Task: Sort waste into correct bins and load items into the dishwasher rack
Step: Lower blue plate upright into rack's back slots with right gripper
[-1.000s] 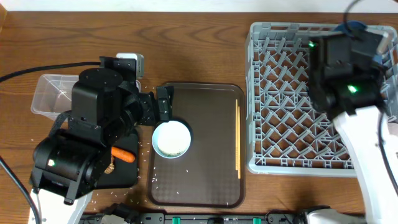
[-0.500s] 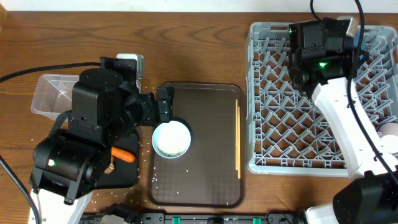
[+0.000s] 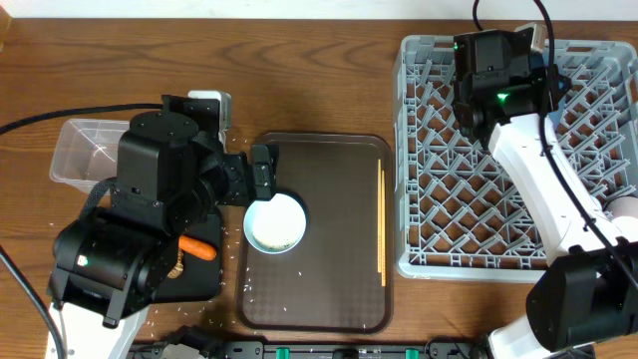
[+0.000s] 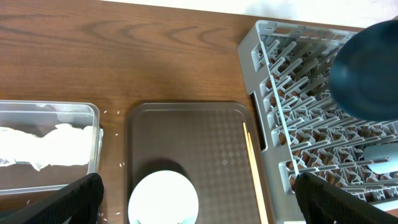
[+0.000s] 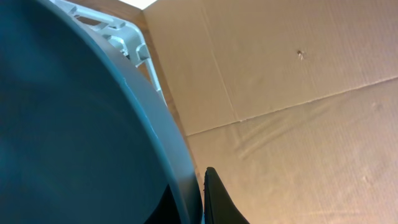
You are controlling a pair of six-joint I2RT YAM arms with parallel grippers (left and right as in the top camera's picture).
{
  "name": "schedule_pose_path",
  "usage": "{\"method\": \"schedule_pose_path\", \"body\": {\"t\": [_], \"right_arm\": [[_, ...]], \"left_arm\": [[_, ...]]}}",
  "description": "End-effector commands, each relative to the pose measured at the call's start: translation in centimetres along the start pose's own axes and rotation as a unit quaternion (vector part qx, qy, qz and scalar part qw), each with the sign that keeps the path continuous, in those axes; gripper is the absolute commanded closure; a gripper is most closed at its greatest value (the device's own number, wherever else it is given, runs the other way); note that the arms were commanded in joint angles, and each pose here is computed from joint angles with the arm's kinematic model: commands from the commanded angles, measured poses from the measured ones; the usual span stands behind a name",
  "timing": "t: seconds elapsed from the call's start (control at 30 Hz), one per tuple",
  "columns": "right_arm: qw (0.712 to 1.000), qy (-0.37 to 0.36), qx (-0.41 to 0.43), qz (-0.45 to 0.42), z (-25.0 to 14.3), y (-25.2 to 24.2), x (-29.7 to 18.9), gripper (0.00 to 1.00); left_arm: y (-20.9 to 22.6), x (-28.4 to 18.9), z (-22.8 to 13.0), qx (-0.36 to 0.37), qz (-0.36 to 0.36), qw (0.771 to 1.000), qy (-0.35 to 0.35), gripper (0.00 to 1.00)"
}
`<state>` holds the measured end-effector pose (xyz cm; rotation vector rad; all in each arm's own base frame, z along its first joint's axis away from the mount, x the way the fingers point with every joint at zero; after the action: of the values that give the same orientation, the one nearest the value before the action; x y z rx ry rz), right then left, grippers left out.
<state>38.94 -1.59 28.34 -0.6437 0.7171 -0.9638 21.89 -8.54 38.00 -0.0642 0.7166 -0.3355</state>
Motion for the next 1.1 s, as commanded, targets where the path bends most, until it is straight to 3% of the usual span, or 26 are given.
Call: {"method": "schedule_pose_path", "body": {"t": [0.0,1.07], "right_arm": [[1.000,-0.002,-0.022,-0.009,0.2,0.3,-0.1,0.99],[0.996,-0.021,-0.055,-0.064,0.3,1.6,-1.8,0.99]], "left_arm": [[0.1,-0.1,0.3,0.003,0.007,1.000,-0.003,0.01],[0.3,0.0,-0.4,0.009,0.010,1.000,0.017,0.00]]}}
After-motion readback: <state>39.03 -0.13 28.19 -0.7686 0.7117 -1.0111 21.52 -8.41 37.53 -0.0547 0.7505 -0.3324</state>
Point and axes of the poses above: each gripper's point midway between its finger pads, its own x axis out along the fingers, its own y axis along the line the jaws close on, z = x × y, the point moved 7 cm from there along -x, back along the fingers, and after that the axes turned 9 degrees about x, right-handed, at the moved point
